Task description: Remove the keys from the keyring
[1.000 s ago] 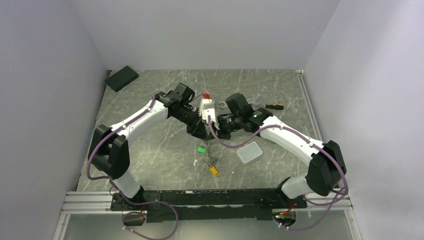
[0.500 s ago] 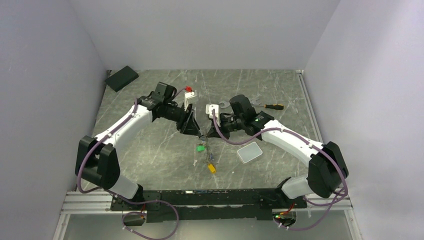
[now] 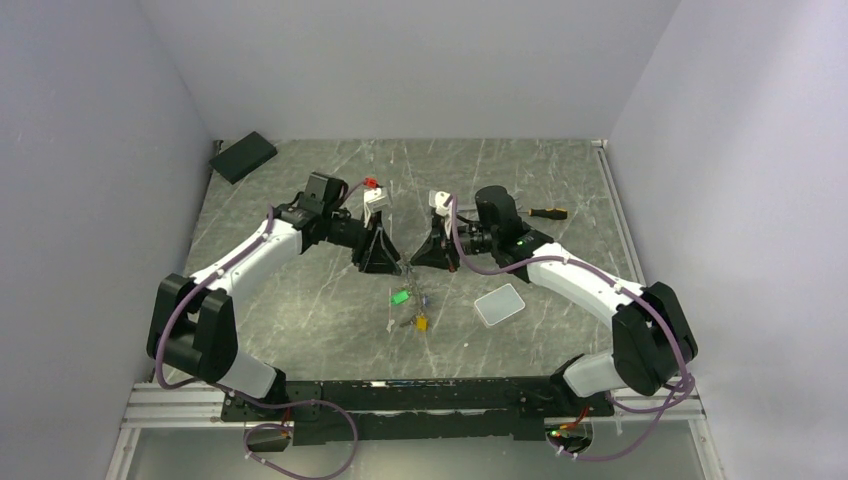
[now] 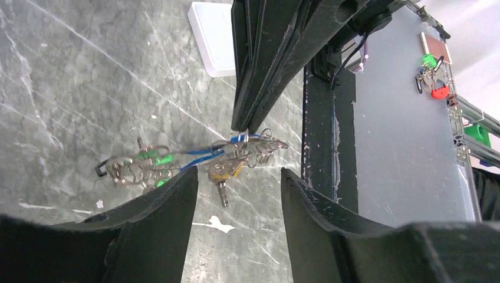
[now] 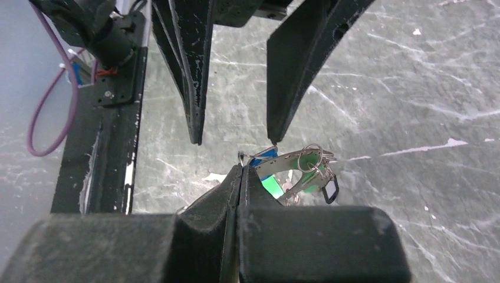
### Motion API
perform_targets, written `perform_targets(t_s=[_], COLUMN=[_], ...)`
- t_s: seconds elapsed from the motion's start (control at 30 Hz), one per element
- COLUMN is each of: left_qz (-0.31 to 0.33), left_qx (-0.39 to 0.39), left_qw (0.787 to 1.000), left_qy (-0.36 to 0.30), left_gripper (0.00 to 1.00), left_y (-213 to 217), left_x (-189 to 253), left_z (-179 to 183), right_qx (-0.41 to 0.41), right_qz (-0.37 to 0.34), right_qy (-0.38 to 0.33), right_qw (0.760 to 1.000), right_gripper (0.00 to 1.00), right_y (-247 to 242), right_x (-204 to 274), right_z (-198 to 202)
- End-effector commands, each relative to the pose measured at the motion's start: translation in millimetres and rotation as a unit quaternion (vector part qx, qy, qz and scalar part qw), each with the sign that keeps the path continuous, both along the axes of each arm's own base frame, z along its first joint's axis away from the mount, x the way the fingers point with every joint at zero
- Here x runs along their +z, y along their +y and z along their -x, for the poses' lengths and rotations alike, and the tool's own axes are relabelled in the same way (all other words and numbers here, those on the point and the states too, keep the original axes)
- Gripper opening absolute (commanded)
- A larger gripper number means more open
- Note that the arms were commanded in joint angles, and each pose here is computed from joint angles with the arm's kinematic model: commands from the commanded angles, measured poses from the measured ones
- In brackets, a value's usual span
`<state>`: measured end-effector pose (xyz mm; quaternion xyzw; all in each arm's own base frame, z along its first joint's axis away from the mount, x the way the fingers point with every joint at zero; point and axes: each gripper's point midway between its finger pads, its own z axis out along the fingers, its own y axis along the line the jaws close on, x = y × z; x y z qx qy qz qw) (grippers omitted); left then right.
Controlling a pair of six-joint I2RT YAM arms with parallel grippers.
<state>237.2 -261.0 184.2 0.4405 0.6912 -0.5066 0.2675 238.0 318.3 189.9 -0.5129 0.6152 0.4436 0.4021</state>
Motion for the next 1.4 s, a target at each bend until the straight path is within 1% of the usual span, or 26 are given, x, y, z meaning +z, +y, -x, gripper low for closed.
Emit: perform_targets(t_s=[0.0,0.1,0.2,0.3,0.43,0.6,0.67,0.73,0.8,0.87,0.9,0.97,1.13,1.37], left_qz=[0.047,0.047,0.050,0.050,0.058,0.058,0.060,0.063,0.064,0.062,0.059,0.057,0.040,0.003], left_qx=[-0.030,-0.031,-0.040,-0.044,-0.056,-0.065,-0.066,-0.068,-0.070,-0.071,-0.070,-0.069,-0.069,-0.057], left_qw=[0.997,0.996,0.995,0.994,0.994,0.993,0.993,0.993,0.993,0.993,0.994,0.994,0.995,0.998], left_qy=[-0.051,-0.066,-0.076,-0.082,-0.079,-0.074,-0.073,-0.070,-0.068,-0.066,-0.066,-0.063,-0.051,-0.041], left_gripper=[0.60,0.63,0.63,0.62,0.55,0.39,0.30,0.18,0.08,0.01,0.00,0.00,0.00,0.00], left_y=[-7,-8,-8,-7,-7,-5,-5,-6,-7,-8,-8,-10,-17,-19], left_x=[17,14,13,12,13,13,13,13,13,12,11,9,-5,-27], left_z=[-1,-6,-5,-4,3,11,12,13,14,14,14,13,16,15], right_qx=[0.033,0.042,0.048,0.053,0.036,0.020,0.019,0.018,0.016,0.011,0.010,0.005,-0.001,-0.011], right_qz=[-0.061,-0.064,-0.064,-0.066,-0.064,-0.076,-0.079,-0.082,-0.084,-0.086,-0.087,-0.092,-0.097,-0.108], right_qy=[-0.016,-0.013,-0.011,-0.009,-0.008,0.007,0.011,0.012,0.013,0.013,0.012,0.023,0.025,0.027], right_qw=[0.997,0.997,0.997,0.996,0.997,0.997,0.997,0.996,0.996,0.996,0.996,0.996,0.995,0.994], right_gripper=[0.00,0.00,0.00,0.00,0.00,0.00,0.00,0.00,0.00,0.00,0.00,0.00,0.00,0.00], right_y=[9,10,10,9,9,8,8,9,9,8,8,8,7,2], right_x=[29,29,29,29,29,33,34,36,36,37,38,39,41,46], right_z=[5,8,10,11,5,-1,-1,-1,-2,-5,-5,-6,-9,-14])
